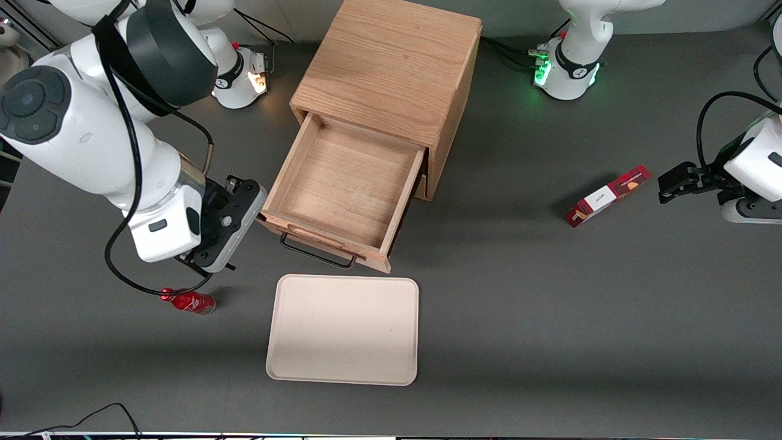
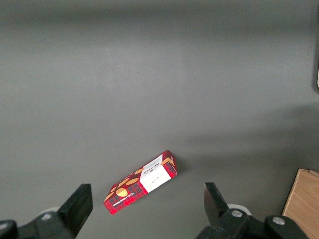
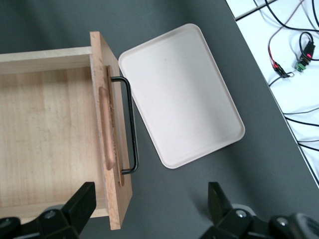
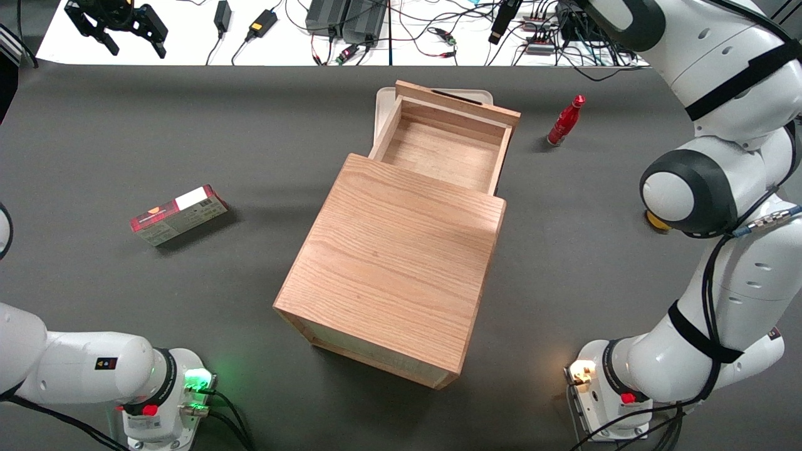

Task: Close top drawer
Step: 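Move the right gripper toward the open drawer's black handle, then position the right gripper against the drawer front beside the handle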

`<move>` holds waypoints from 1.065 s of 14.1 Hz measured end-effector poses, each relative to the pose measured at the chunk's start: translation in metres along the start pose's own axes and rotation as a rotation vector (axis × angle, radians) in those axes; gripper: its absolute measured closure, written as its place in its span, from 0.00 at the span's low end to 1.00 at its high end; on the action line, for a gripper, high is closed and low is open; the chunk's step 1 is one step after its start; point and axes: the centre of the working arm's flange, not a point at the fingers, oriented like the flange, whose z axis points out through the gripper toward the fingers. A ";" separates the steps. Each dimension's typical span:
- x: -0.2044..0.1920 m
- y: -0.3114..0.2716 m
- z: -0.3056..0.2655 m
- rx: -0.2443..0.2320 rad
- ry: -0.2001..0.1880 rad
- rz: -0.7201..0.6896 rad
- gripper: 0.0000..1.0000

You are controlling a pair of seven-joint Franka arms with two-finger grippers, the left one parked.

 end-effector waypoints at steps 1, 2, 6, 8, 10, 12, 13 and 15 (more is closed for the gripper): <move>0.001 0.000 0.004 0.029 0.015 0.002 0.00; 0.001 0.002 0.011 0.060 0.027 0.007 0.00; -0.003 0.027 0.068 0.200 0.043 0.049 0.00; -0.004 0.036 0.098 0.273 0.055 0.070 0.00; -0.003 0.042 0.122 0.301 0.058 0.079 0.00; -0.002 0.047 0.144 0.315 0.053 0.086 0.00; -0.002 0.049 0.154 0.322 0.048 0.091 0.00; -0.002 0.051 0.173 0.340 0.034 0.097 0.00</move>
